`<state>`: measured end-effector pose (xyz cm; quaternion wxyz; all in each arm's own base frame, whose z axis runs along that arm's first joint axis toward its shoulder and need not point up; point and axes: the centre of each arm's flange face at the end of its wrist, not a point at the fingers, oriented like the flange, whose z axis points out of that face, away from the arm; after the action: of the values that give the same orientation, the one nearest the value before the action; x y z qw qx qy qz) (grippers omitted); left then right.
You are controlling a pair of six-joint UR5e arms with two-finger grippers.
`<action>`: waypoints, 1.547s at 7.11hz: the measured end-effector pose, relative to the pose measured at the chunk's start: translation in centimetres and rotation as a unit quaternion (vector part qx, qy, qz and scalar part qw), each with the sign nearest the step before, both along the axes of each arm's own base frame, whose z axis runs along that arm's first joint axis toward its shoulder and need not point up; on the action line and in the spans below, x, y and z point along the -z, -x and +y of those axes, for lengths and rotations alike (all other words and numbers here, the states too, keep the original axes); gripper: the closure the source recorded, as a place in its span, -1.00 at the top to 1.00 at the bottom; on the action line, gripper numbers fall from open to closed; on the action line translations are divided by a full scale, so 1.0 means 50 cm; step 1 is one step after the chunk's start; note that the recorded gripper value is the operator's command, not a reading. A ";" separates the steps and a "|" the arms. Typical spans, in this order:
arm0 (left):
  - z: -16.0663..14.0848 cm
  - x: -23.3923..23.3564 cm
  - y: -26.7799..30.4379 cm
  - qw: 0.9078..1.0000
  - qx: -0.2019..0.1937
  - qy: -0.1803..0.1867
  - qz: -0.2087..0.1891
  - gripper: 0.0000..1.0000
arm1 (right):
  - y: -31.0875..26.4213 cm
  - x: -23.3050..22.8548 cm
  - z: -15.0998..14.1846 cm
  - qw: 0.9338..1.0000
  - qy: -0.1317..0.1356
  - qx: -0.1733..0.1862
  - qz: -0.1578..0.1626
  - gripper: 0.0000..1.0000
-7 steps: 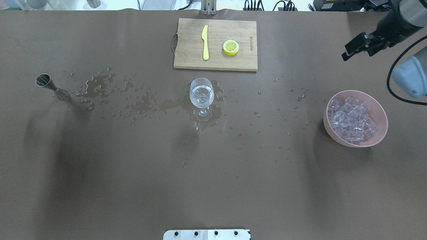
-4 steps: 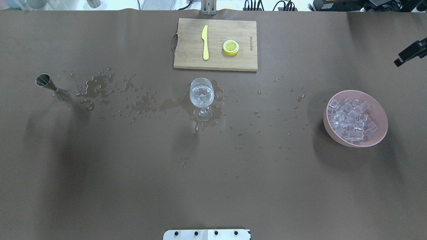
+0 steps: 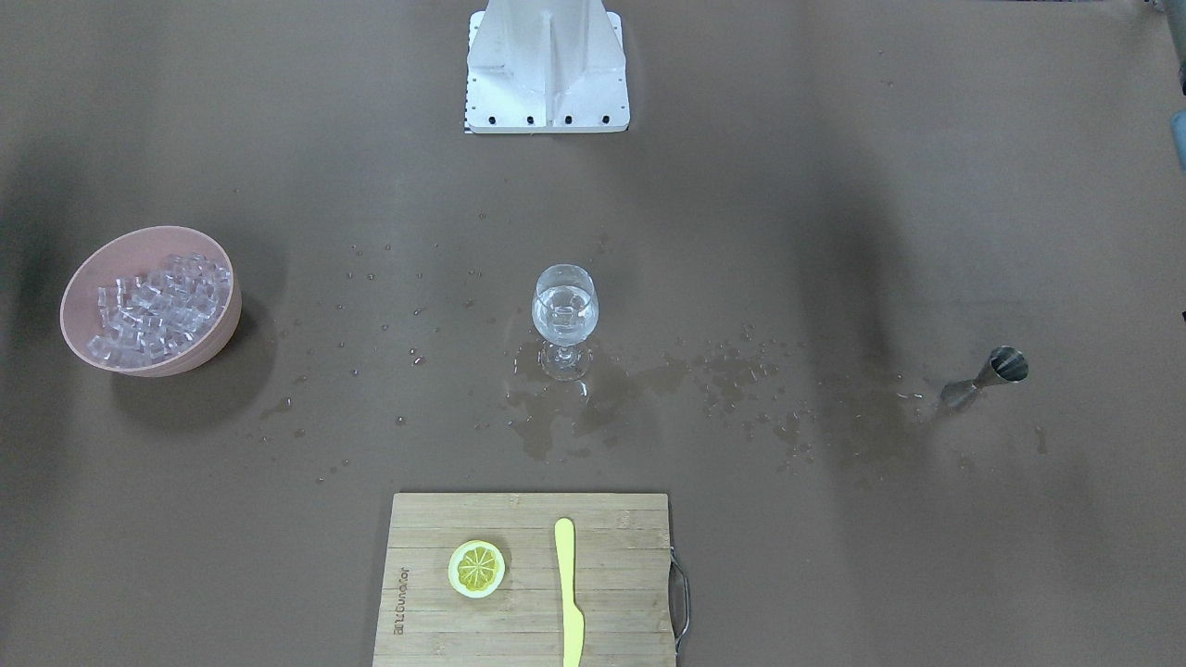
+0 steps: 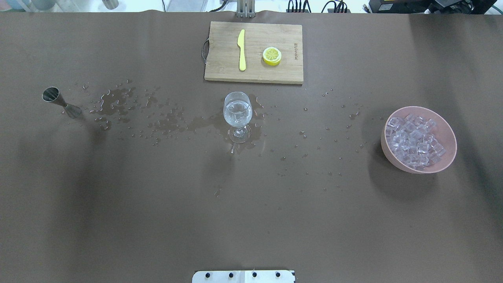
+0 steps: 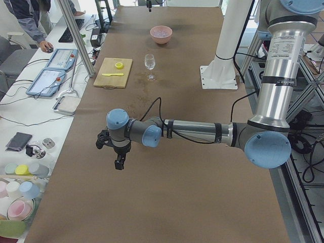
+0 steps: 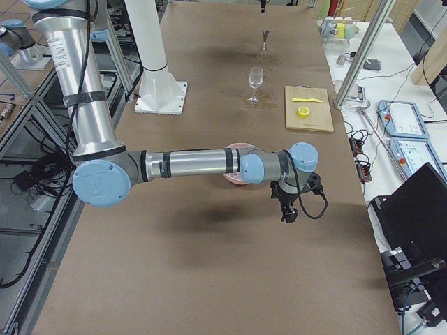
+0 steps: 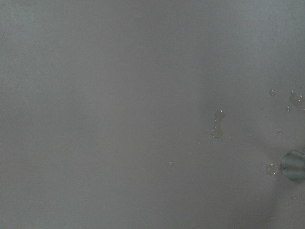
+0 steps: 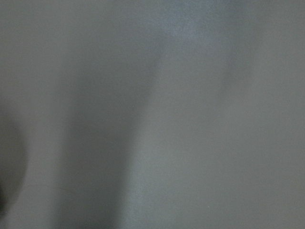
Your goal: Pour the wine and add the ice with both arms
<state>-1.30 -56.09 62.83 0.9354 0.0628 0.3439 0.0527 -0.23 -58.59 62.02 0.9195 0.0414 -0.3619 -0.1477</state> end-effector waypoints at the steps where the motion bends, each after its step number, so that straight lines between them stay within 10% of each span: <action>1: 0.012 -0.023 0.066 1.000 0.005 0.003 -0.003 0.96 | -0.025 -0.004 0.001 1.000 0.007 -0.010 0.000 0.99; 11: -0.012 0.054 0.140 0.998 0.028 -0.026 0.047 0.96 | 0.050 -0.007 -0.003 1.000 0.011 0.021 -0.015 1.00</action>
<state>-8.28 -56.66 60.12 0.9174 0.0987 0.3842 0.0325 -2.75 -58.71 62.39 0.9112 0.0257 -0.3780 -0.1618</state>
